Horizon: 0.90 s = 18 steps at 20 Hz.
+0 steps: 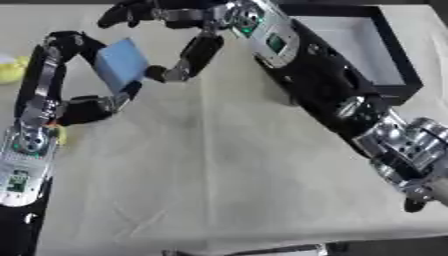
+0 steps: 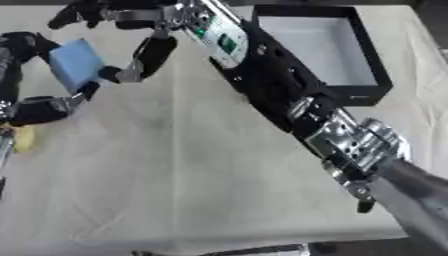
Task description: Pick up the objects with one hand, pass them to the other hand, and then place them into the box on the other side of the table.
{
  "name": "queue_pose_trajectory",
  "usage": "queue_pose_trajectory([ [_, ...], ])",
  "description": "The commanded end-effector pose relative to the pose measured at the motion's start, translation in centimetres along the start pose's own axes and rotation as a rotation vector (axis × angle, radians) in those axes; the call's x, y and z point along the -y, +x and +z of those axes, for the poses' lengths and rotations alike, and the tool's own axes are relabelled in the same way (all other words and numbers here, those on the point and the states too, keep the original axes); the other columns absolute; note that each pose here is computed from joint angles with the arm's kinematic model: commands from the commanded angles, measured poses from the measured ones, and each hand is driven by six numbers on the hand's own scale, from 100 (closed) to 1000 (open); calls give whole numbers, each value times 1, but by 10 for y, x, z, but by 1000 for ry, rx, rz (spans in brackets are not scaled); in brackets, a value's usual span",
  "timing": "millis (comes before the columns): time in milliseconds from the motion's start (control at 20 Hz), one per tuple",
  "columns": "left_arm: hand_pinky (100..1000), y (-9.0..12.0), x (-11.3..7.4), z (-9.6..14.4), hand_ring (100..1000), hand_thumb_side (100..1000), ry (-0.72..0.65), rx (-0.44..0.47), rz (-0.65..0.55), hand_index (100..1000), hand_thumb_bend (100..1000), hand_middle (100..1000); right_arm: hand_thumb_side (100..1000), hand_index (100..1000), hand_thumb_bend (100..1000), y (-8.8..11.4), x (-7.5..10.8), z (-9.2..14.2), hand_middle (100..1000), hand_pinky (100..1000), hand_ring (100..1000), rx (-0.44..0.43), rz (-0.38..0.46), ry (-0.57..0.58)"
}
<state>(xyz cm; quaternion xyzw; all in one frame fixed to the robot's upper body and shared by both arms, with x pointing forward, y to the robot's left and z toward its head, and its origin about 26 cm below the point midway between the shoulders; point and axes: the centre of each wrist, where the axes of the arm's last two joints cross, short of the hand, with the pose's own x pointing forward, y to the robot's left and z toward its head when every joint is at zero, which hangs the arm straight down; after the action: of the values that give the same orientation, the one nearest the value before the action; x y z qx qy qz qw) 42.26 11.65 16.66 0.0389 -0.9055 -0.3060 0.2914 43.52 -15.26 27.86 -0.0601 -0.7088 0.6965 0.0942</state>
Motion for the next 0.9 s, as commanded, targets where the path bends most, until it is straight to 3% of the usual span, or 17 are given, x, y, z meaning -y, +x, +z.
queue_pose_trajectory([
  [50, 628, 7, -3, -8, 360, 100, 26, 35, 3, 412, 100, 329, 280, 1000, 172, -2, 7, 1, 945, 879, 1000, 204, 231, 302],
  [400, 630, 8, 2, -10, 361, 100, 18, 56, 15, 412, 100, 330, 257, 1000, 155, -6, 1, -1, 898, 870, 1000, 200, 211, 300],
  [550, 631, 8, 4, -10, 361, 100, 20, 58, 20, 413, 100, 330, 222, 1000, 100, -8, -2, 0, 805, 869, 1000, 195, 189, 290],
  [800, 633, 8, 5, -10, 361, 100, 16, 51, 21, 413, 100, 330, 196, 1000, 100, -5, -2, 1, 711, 869, 1000, 206, 144, 259],
  [900, 634, 8, 6, -11, 362, 100, 20, 52, 22, 414, 100, 331, 187, 972, 100, -4, -1, 1, 634, 863, 1000, 208, 135, 255],
])
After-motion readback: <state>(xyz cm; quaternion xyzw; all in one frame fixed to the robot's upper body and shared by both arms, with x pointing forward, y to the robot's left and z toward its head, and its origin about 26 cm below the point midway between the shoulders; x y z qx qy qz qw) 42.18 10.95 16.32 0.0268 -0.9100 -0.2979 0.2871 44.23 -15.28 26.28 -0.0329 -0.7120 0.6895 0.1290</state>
